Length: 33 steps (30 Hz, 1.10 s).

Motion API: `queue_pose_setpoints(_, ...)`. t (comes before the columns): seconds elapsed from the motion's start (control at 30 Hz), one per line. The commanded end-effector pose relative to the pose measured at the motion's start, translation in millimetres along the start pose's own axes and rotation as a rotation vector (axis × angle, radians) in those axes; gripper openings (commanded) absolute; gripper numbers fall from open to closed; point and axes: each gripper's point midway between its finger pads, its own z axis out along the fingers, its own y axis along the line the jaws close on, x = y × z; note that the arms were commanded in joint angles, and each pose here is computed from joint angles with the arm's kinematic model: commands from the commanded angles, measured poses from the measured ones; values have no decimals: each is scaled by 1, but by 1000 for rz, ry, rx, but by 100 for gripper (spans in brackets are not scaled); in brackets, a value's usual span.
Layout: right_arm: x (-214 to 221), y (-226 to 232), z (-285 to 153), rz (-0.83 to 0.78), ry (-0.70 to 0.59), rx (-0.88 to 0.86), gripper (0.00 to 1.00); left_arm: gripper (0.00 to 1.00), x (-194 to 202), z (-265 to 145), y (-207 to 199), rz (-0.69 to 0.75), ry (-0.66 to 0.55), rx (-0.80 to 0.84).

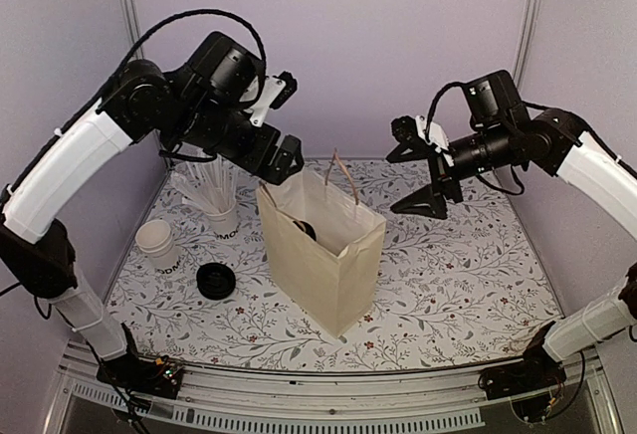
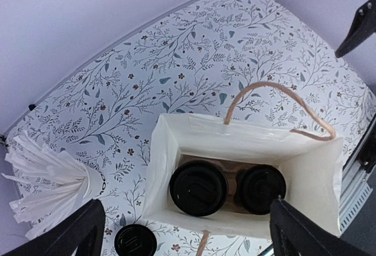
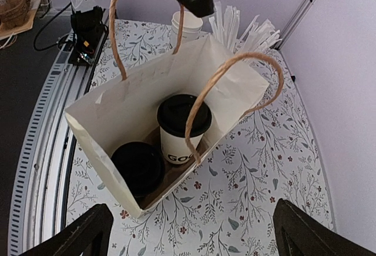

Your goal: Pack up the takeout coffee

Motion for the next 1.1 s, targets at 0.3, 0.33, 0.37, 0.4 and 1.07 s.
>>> queue_pose_setpoints(0.3, -54, 3, 42, 193, -69, -140, 83, 100, 21, -71, 31, -155, -160, -17)
queue_pose_setpoints(0.33, -57, 3, 45, 191, -64, -127, 82, 100, 23, -73, 34, -165, -165, -27)
queue_pose_setpoints(0.37, -59, 0, 47, 195, -60, -112, 82, 100, 24, -75, 38, -171, -170, -39)
queue_pose_setpoints(0.4, -61, -2, 49, 197, -56, -96, 80, 100, 26, -77, 41, -178, -177, -52)
queue_pose_setpoints(1.07, -40, -120, 59, 270, 56, 277, 2, 100, 24, -70, 53, -84, -258, -134)
